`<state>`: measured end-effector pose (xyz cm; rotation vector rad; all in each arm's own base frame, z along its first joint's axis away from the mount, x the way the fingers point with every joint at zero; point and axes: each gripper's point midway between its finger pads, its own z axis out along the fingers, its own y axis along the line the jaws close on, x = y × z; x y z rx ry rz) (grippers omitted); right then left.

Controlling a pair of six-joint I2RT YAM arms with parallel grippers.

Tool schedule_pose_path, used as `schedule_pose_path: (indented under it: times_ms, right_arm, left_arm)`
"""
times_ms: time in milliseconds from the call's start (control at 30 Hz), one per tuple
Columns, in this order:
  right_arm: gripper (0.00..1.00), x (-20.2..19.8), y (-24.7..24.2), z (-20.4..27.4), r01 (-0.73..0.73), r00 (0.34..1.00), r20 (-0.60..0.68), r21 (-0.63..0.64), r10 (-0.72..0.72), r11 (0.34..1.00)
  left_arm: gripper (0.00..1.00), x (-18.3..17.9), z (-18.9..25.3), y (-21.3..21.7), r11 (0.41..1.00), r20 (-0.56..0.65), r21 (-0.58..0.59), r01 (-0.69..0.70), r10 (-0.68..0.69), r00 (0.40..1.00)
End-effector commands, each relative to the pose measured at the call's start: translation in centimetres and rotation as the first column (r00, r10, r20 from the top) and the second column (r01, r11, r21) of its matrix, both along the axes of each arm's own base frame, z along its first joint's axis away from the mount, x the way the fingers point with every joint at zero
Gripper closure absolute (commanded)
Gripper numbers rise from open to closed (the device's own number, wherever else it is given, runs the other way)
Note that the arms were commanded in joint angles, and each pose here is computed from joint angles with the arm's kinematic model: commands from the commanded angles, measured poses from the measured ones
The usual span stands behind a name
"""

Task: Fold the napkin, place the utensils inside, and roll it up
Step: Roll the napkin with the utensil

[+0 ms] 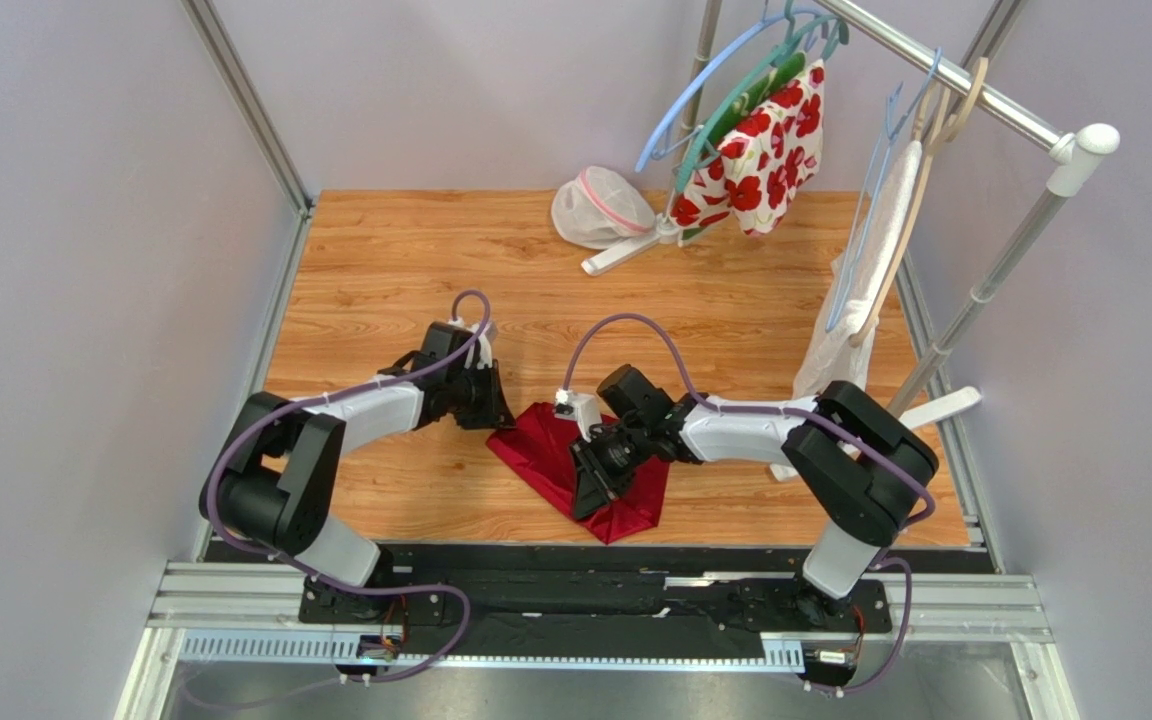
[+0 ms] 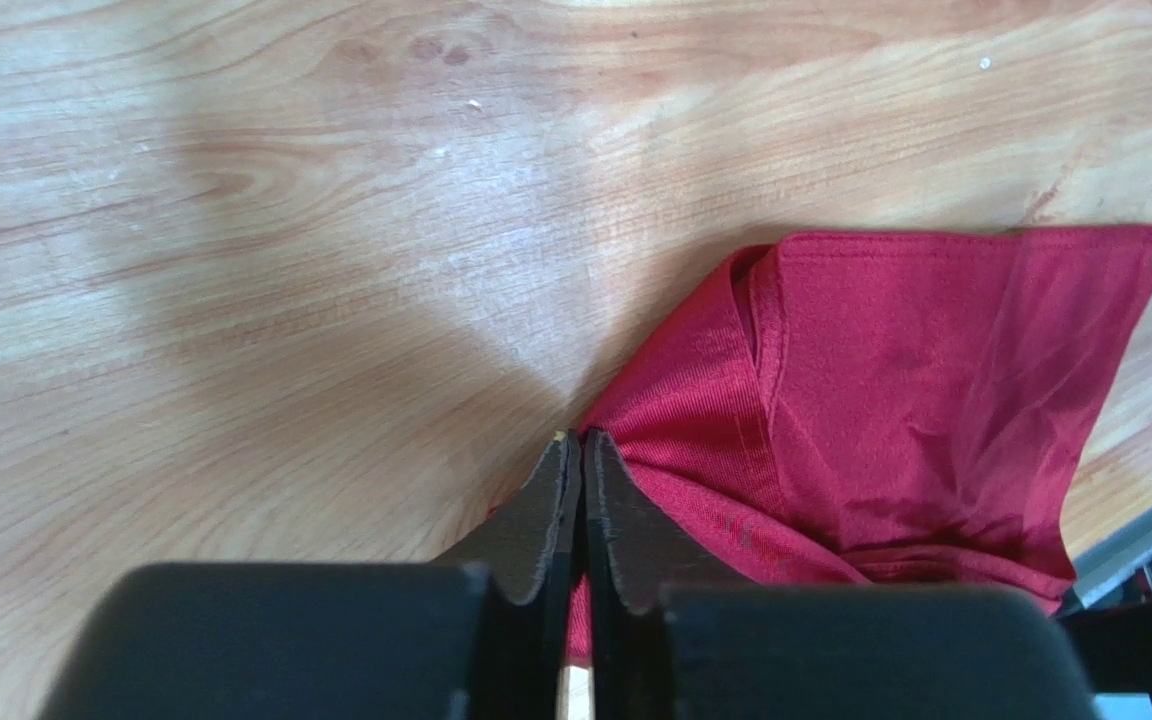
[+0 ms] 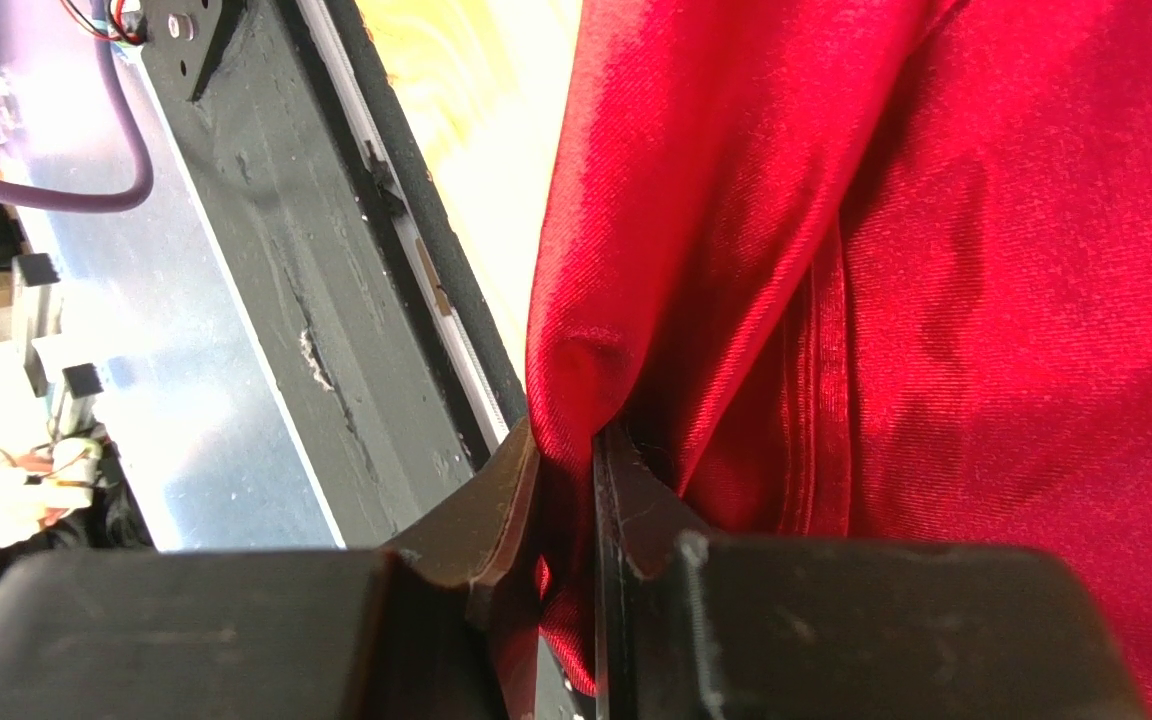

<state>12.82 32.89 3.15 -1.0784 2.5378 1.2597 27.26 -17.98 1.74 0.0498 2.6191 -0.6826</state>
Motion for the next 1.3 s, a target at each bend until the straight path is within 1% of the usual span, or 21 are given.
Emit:
schedule_pose_path:
  times_ms: [0, 100, 167, 300, 467, 533, 567, 600, 667, 767, 867, 1000, 1167, 1200, 1233, 1267]
  right_arm:
    - [1.00, 0.2, -4.8, -4.8, 0.048, 0.999, -0.014, -0.229, -0.053, 0.972]
    - [1.00, 1.0, -5.1, -4.7, 0.052, 0.999, -0.003, -0.236, -0.054, 0.970]
    - [1.00, 2.3, -5.0, -4.4, 0.067, 0.998, 0.012, -0.233, -0.066, 0.970]
    - [0.98, 4.6, -4.9, -4.3, 0.082, 0.997, 0.019, -0.246, -0.080, 0.966]
    - [0.97, 8.4, -4.6, -4.3, 0.098, 0.994, 0.066, -0.261, -0.083, 0.960]
    - [0.97, 9.2, -4.7, -4.2, 0.104, 0.994, 0.073, -0.285, -0.086, 0.953]
    - [0.97, 9.8, -4.6, -3.9, 0.079, 0.993, 0.102, -0.280, -0.052, 0.957]
    - [0.97, 10.5, -4.2, -3.6, 0.074, 0.993, 0.108, -0.283, -0.045, 0.956]
    - [0.96, 10.8, -4.1, -3.3, 0.060, 0.993, 0.113, -0.290, -0.027, 0.955]
    - [0.97, 10.8, -4.2, -2.7, 0.052, 0.994, 0.107, -0.294, -0.021, 0.954]
    - [0.97, 9.7, -4.4, -2.0, 0.048, 0.997, 0.079, -0.280, -0.027, 0.959]
    - [0.97, 7.5, -5.2, -1.5, 0.038, 0.998, 0.048, -0.252, -0.027, 0.967]
    - [0.97, 6.6, -4.8, -1.8, 0.012, 0.999, 0.045, -0.225, -0.002, 0.974]
    - [0.98, 6.8, -4.9, -2.1, 0.020, 0.998, 0.060, -0.247, -0.005, 0.969]
    - [0.98, 6.9, -4.7, -2.1, 0.021, 0.997, 0.071, -0.256, -0.002, 0.966]
    - [0.98, 6.6, -4.6, -2.1, 0.011, 0.997, 0.077, -0.267, 0.010, 0.964]
  left_arm:
    - [1.00, -2.6, -1.9, 0.8, 1.000, -0.096, 0.028, 0.004, -0.002, 0.995]
    - [1.00, -3.0, -1.7, 1.0, 1.000, -0.097, 0.025, -0.009, 0.012, 0.995]
    - [1.00, -3.0, -1.5, 1.1, 0.999, -0.087, 0.028, -0.023, 0.026, 0.996]
    - [1.00, -3.0, -1.1, 1.6, 0.994, -0.095, 0.030, -0.107, 0.110, 0.989]
    - [1.00, -1.9, 0.8, 2.4, 0.978, -0.009, 0.020, -0.210, 0.210, 0.978]
    - [1.00, -1.6, 1.3, 3.2, 0.968, 0.025, 0.039, -0.247, 0.246, 0.969]
    - [1.00, -1.3, 2.1, 3.3, 0.965, 0.050, 0.031, -0.262, 0.260, 0.964]
    - [1.00, -1.3, 2.1, 4.0, 0.957, 0.063, 0.054, -0.284, 0.281, 0.958]
    - [1.00, -1.2, 2.4, 4.5, 0.949, 0.082, 0.065, -0.308, 0.302, 0.950]
    - [1.00, -1.6, 2.2, 5.7, 0.932, 0.097, 0.108, -0.345, 0.336, 0.937]
    - [1.00, -1.4, 2.2, 6.9, 0.915, 0.132, 0.150, -0.373, 0.356, 0.925]
    - [1.00, -0.8, 2.7, 6.8, 0.923, 0.159, 0.152, -0.354, 0.331, 0.930]
    - [0.99, 0.7, 4.7, 5.9, 0.943, 0.205, 0.143, -0.301, 0.269, 0.941]
    - [0.95, 0.8, 5.0, 5.9, 0.943, 0.207, 0.145, -0.299, 0.267, 0.941]
    - [0.84, 0.9, 5.2, 6.0, 0.942, 0.207, 0.150, -0.301, 0.268, 0.941]
    - [0.76, 1.1, 5.5, 6.0, 0.940, 0.210, 0.151, -0.305, 0.271, 0.939]
